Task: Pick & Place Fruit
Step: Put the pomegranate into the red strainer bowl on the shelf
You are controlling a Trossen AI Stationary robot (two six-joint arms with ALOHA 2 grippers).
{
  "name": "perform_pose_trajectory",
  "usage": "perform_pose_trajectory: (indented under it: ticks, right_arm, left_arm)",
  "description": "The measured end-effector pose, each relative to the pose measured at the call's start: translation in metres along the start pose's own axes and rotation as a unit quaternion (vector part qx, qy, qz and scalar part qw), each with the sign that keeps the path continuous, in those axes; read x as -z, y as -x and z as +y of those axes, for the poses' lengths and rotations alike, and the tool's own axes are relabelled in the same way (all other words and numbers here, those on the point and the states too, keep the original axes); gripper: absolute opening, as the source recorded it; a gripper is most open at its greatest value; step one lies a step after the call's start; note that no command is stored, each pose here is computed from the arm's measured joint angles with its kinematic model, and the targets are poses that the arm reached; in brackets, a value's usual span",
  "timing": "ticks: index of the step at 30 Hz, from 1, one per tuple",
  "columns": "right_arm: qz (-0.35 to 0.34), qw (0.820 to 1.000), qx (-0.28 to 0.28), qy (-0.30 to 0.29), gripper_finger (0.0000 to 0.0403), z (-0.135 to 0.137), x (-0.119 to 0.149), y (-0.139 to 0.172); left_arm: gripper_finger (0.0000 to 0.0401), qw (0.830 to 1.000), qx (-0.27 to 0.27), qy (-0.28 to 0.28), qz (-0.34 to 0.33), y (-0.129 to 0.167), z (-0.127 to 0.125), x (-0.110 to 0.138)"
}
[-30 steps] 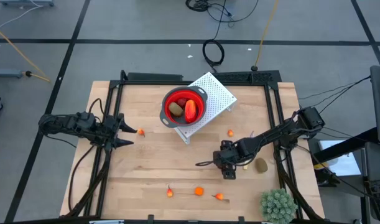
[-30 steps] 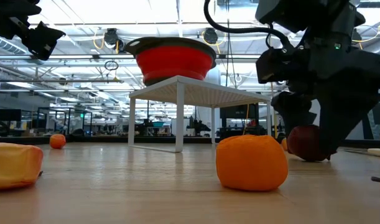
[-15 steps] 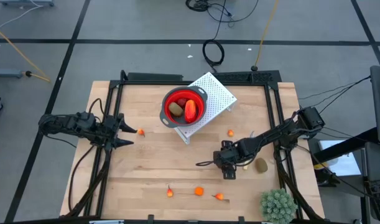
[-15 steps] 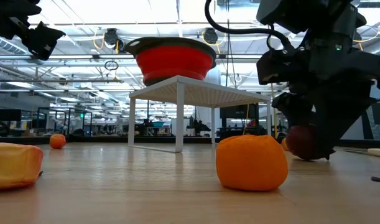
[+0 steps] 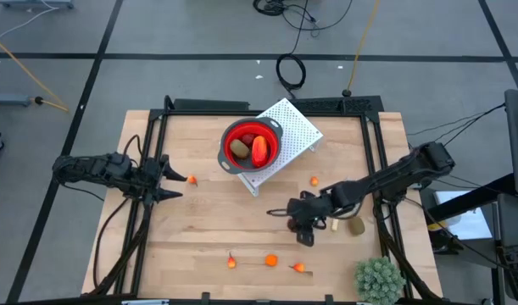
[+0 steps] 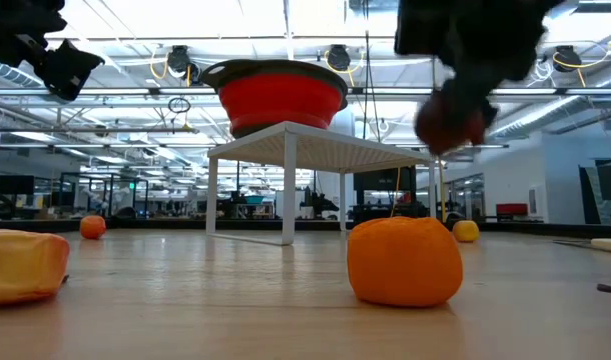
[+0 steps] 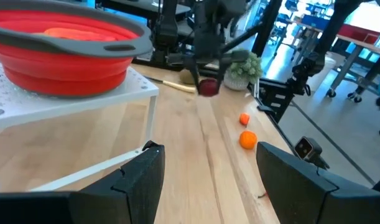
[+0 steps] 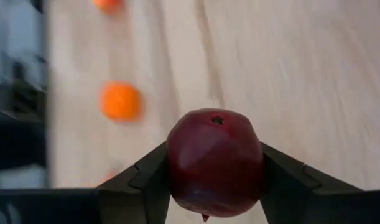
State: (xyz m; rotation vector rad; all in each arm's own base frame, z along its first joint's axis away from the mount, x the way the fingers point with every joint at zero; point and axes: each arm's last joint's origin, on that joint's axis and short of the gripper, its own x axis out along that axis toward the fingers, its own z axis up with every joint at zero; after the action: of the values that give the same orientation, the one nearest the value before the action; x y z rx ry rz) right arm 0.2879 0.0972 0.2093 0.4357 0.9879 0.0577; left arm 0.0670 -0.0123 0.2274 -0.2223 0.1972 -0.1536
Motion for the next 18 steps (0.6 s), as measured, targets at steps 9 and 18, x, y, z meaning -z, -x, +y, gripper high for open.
perform_pose_trajectory:
  ticks: [9, 18]
  right_arm:
    - [-0.206, 0.973, -0.098, -0.030, 0.0180, 0.021, -0.029, 0.060]
    - [-0.339, 0.923, -0.147, -0.110, 0.0180, 0.019, -0.048, 0.103]
  left_arm:
    - [0.0253, 1.000, 0.000, 0.000, -0.002, 0.000, 0.000, 0.000]
    - [0.0253, 0.999, -0.029, -0.012, -0.010, 0.000, 0.002, -0.001]
